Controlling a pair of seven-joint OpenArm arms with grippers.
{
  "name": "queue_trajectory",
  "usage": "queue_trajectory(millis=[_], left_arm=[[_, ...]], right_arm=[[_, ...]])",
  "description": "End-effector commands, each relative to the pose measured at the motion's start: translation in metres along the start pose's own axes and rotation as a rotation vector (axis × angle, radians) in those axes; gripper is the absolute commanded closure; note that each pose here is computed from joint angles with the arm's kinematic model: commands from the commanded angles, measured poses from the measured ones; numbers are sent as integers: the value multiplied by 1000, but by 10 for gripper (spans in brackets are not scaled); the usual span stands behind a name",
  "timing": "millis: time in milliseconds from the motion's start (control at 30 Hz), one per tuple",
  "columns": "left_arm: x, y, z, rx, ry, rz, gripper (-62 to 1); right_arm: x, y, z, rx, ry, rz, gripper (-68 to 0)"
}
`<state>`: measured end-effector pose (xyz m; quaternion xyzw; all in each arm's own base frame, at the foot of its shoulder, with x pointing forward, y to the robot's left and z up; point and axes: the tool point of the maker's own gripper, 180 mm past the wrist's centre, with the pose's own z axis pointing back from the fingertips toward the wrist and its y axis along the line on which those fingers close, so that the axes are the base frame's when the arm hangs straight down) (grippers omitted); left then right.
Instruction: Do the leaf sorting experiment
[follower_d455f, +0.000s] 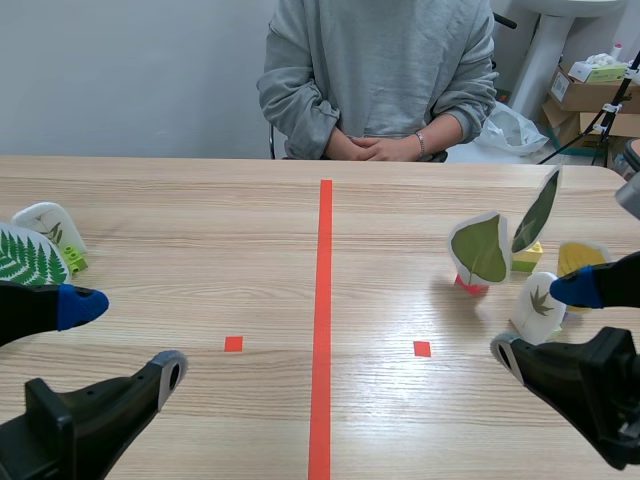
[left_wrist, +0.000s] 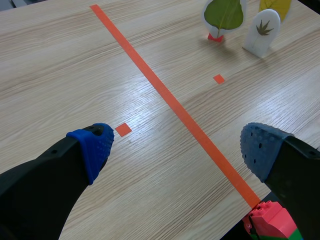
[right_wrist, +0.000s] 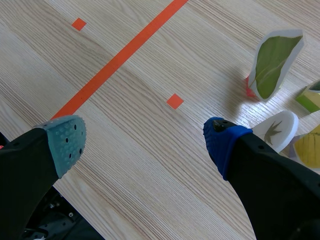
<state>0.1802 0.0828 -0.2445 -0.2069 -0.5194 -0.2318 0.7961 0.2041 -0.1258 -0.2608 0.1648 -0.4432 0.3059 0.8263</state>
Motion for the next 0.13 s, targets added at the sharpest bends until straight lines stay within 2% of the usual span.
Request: queue_trajectory(millis=[0,100], left_arm=[[4,2,0,6,-19,8,-542],[4,2,0,6,-19,8,-542]], right_arm=[[4,-2,1,2,-18,10,-481],[3,-2,1,-1,-12,14,-481]])
